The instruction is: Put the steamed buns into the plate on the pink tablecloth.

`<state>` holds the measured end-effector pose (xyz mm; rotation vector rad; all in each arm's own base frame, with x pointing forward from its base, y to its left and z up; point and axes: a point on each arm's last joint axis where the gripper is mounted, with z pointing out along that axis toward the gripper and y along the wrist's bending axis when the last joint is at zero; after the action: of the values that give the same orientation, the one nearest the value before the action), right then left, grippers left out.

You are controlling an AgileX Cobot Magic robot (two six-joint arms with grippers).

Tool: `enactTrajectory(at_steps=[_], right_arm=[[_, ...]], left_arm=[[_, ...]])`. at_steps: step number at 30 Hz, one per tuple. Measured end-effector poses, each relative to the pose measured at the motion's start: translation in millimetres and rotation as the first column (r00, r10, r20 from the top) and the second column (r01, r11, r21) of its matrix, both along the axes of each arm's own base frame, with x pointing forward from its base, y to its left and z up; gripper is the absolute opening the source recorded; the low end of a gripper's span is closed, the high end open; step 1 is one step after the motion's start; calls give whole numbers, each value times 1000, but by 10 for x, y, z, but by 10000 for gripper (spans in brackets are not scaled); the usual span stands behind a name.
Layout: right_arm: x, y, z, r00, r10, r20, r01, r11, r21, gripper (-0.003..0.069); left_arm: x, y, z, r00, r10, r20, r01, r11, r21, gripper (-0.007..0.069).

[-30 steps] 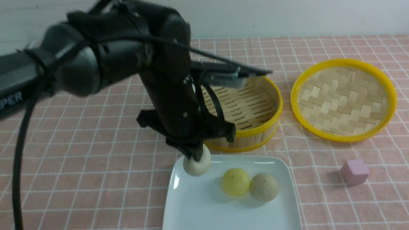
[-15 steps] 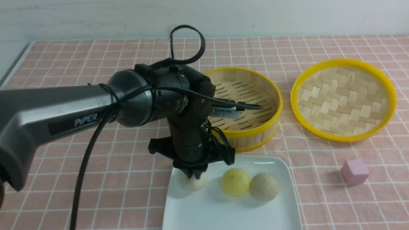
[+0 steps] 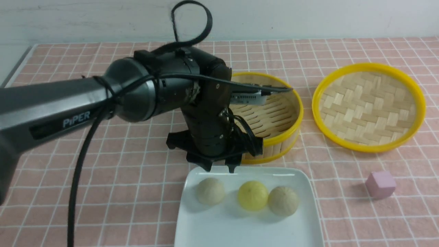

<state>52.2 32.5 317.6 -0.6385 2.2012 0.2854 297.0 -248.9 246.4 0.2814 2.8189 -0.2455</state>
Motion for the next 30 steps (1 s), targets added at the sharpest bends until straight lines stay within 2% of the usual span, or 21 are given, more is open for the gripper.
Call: enactTrajectory(at_steps=[4,9,14,16,17,20,22,26,30], right_arm=[[-128,-99,230,1000,-9,-26,8,999,-41,158],[-256,-199,466,1000,-21,19,21,999,-33,157],[-404,-291,485,997,-42,59,41,999,17,80],[-505,-352,430,994,-71,85,65,995,77,9],[-512,-356,418,994,-71,86,65,995,78,5],[-452,-325,243,963,-103,251,48,975,218,-14],[-372,-290,143,935,-122,334,37,968,250,-14],[-192,-189,-68,886,-132,444,2,960,281,-12],[-133,-143,-156,864,-137,484,-21,952,307,-10]], left_arm=[[9,16,207,998,-6,60,7,1000,-19,370],[6,29,240,998,-8,69,9,1000,-14,350],[6,31,240,998,-9,69,9,1000,-11,248],[5,31,239,998,-9,68,9,1000,-11,179],[5,31,239,998,-9,68,9,1000,-11,174],[10,27,242,997,-9,74,10,1000,-15,89],[15,23,245,997,-9,80,11,1000,-20,62],[18,21,246,996,-10,84,11,1000,-22,41],[18,21,246,996,-10,84,11,1000,-22,41]])
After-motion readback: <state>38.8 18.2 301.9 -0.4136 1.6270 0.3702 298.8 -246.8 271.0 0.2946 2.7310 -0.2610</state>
